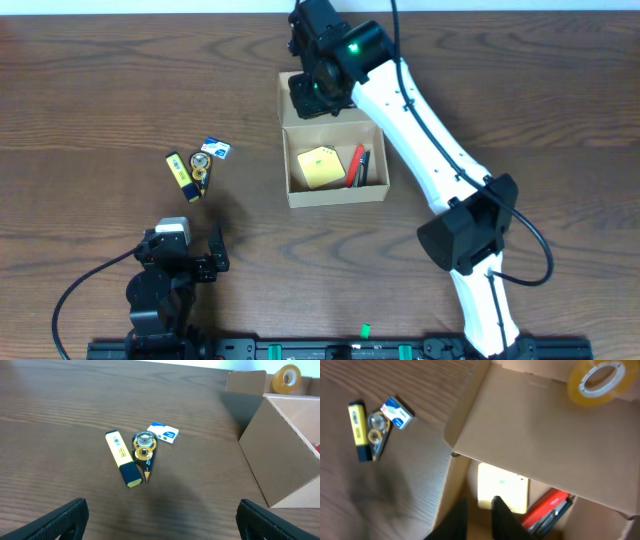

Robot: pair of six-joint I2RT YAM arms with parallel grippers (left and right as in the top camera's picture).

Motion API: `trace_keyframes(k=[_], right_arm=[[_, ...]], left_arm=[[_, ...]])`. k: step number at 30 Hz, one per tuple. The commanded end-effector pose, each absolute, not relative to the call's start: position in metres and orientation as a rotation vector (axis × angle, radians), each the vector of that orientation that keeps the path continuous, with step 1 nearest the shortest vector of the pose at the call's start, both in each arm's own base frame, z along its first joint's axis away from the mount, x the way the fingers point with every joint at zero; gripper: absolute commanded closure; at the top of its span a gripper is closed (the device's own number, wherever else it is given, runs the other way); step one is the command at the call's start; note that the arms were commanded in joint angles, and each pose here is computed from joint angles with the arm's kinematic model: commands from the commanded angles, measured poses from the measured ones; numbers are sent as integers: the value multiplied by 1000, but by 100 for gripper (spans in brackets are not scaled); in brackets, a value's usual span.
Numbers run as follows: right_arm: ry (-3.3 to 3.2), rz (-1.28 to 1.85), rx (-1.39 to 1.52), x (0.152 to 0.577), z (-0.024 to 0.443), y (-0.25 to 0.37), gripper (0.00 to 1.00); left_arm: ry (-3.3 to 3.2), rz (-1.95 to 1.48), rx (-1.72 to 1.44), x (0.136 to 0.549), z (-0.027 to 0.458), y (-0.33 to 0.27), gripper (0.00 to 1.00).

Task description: Pack container

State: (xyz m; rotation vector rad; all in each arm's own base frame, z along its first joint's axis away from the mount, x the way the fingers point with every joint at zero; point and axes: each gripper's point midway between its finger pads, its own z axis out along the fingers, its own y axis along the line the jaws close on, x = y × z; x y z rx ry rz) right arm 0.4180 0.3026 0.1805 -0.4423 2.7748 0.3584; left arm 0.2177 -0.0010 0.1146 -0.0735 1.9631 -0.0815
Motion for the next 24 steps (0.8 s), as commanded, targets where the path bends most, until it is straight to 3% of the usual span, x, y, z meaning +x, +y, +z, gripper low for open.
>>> trace_keyframes(k=[1, 2, 7, 15, 24], right_arm=[[2750, 252, -321, 430, 185, 286, 52], [2742, 220, -278, 435, 185, 280, 41], [2690, 92, -119, 459, 184, 254, 24], [2644, 93, -1, 499, 142, 262, 20], [2650, 31, 161, 512, 105, 256, 13]], left_arm=[[1975, -86, -83, 218, 107, -1, 5], [1975, -86, -83, 218, 107, -1, 5], [1975, -86, -83, 218, 107, -1, 5], [1975, -86, -83, 218, 107, -1, 5], [1975, -86, -83, 218, 107, -1, 5]])
